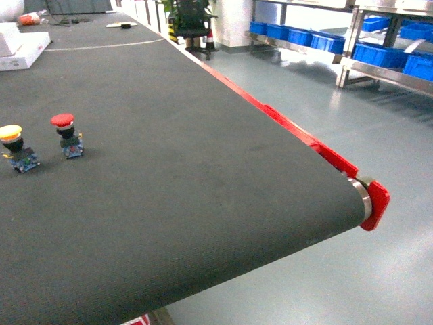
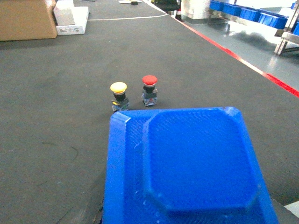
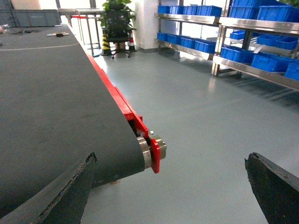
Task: Pick blue part to blue bin on bottom shelf
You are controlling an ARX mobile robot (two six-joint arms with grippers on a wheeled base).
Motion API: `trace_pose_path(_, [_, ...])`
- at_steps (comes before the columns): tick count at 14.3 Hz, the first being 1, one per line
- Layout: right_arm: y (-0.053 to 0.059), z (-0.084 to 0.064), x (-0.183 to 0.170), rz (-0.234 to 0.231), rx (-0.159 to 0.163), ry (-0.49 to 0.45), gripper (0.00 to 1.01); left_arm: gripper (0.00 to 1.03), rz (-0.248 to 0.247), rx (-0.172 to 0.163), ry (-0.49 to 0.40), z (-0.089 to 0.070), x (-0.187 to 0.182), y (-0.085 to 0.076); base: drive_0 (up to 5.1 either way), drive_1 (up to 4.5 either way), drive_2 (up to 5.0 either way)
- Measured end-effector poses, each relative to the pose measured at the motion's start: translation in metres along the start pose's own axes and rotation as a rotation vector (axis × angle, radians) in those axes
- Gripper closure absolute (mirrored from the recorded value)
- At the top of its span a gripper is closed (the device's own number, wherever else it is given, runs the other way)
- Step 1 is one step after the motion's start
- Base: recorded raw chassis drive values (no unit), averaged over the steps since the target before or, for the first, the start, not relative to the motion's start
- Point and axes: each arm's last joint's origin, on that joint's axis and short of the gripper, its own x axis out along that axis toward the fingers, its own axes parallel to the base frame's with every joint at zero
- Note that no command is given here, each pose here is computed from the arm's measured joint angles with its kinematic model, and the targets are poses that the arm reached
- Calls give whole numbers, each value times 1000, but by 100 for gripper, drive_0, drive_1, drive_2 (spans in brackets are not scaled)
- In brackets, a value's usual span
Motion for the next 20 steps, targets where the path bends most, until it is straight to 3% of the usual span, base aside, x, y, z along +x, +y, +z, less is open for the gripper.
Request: trace_pose_path(20, [0,0,0,0,0,0,3,60,-1,1,1,0,0,0,-162,-162,-162])
